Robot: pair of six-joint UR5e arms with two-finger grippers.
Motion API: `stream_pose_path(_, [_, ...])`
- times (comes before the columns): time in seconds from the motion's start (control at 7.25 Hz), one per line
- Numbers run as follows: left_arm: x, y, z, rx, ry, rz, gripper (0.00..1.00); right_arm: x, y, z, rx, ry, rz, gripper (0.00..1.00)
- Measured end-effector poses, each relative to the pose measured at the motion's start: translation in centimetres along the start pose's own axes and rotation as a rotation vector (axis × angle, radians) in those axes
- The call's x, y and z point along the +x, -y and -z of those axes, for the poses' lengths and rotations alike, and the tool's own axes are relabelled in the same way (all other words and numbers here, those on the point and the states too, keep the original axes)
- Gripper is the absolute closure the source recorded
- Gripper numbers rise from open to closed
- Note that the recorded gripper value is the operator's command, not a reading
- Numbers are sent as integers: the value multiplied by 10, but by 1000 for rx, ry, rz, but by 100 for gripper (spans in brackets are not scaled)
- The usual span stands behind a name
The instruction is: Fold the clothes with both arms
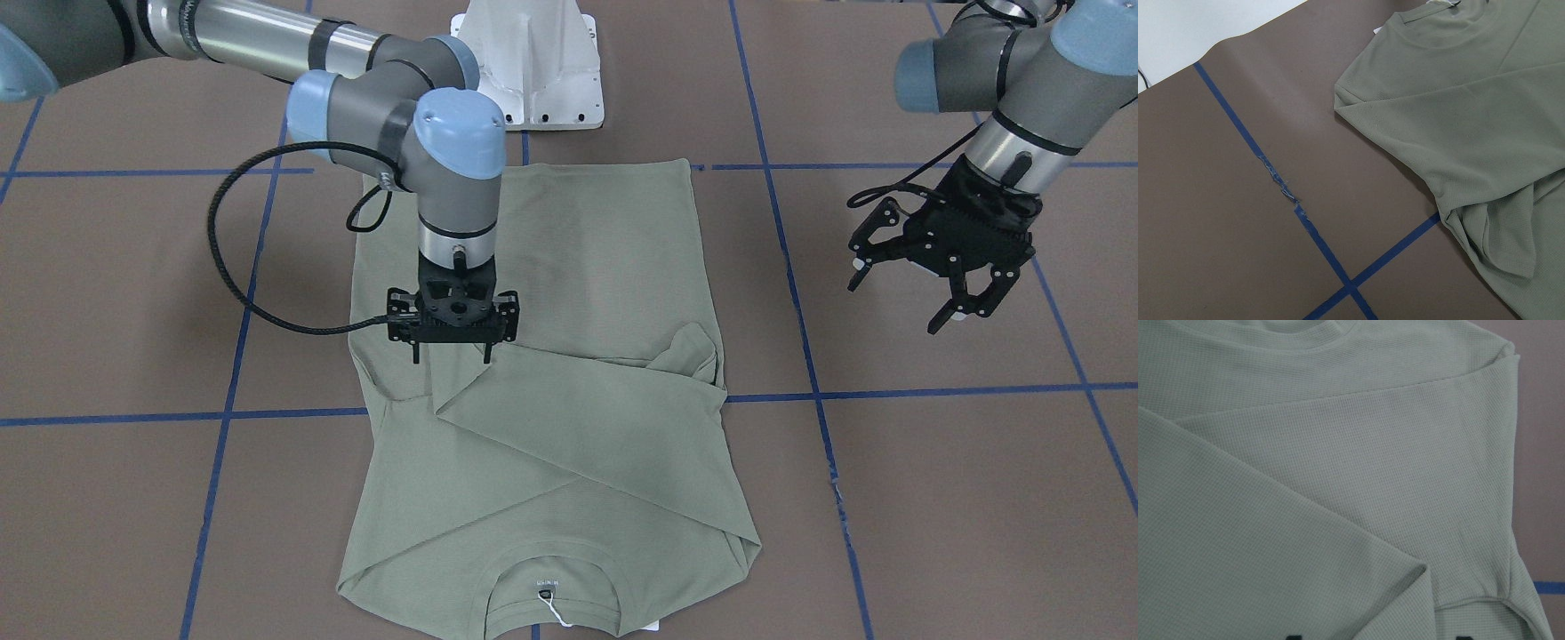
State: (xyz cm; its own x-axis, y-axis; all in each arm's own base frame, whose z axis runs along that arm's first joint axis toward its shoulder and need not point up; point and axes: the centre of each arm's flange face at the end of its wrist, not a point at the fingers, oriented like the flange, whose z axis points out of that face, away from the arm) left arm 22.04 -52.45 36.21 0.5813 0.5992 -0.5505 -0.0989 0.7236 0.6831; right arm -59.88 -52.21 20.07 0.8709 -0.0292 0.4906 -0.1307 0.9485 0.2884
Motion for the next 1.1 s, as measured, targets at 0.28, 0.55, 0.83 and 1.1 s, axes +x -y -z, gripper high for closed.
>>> stream_pose_path(0.28, [0, 0, 0, -1, 0, 1, 0, -9, -11, -15, 2, -34, 22, 36])
stream_pose_path(0.55, [0, -1, -1, -2, -1, 1, 0, -13, -17, -21, -2, -44, 40, 45])
stream_pose_path(0.83, [0, -1, -1, -2, -1, 1, 0, -19, -22, -26, -8, -51, 45, 45])
stream_pose_path(1.1, [0, -1, -1, -3, -1, 2, 0, -24, -27, -28, -12, -54, 45, 47])
